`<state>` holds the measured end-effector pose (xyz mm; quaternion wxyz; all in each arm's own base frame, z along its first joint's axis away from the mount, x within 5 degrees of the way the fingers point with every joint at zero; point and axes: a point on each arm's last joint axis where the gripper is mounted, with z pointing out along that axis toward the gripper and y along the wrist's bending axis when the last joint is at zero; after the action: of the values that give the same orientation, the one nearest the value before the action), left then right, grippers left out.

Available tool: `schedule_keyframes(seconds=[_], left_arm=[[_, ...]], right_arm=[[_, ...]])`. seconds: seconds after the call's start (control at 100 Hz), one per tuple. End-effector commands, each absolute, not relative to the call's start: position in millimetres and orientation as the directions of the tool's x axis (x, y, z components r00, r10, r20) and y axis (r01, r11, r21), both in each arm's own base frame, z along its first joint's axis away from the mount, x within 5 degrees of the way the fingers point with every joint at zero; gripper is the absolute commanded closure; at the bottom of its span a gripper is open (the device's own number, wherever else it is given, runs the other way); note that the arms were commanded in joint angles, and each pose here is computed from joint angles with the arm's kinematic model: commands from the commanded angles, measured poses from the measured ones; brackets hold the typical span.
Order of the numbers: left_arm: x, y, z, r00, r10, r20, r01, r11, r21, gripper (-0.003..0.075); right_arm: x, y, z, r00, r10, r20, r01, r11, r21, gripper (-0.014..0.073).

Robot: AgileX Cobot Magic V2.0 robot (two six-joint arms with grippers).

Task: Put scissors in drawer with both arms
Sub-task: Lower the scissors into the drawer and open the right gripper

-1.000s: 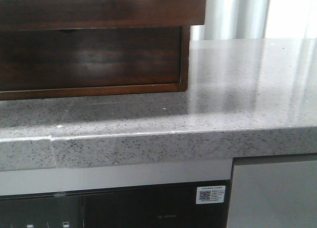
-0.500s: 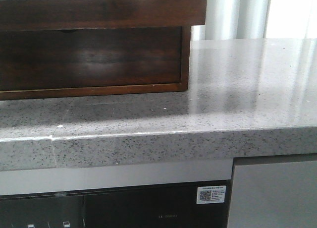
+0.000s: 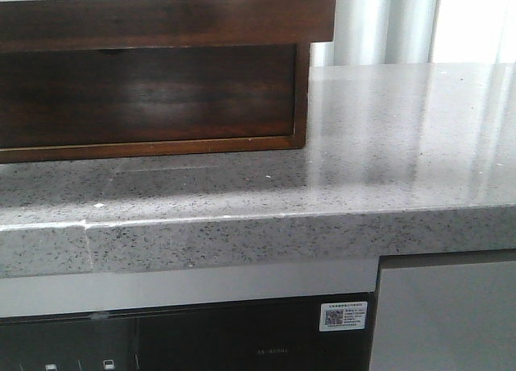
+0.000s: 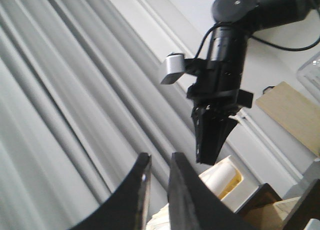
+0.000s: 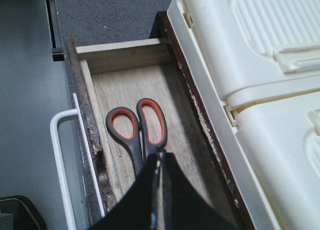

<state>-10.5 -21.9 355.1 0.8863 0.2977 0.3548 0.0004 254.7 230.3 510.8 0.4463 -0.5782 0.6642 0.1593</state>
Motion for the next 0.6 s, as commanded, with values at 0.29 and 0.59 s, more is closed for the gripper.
schedule_keyframes(seconds=[0.29, 0.59], left_arm=[[-3, -3, 349, 0.598, 0.089, -0.797, 0.232, 0.932, 0.278, 0.0739], [15, -9, 318, 0.482, 0.027, -0.876, 0.301, 0.934, 0.194, 0.0739]], right_arm=[[188, 181, 549, 0.100, -0.556, -0.825, -0.893, 0.316, -0.321, 0.0657], [143, 144, 547, 0.131, -0.493, -0.860, -0.855, 0.383, -0.349, 0.0657]])
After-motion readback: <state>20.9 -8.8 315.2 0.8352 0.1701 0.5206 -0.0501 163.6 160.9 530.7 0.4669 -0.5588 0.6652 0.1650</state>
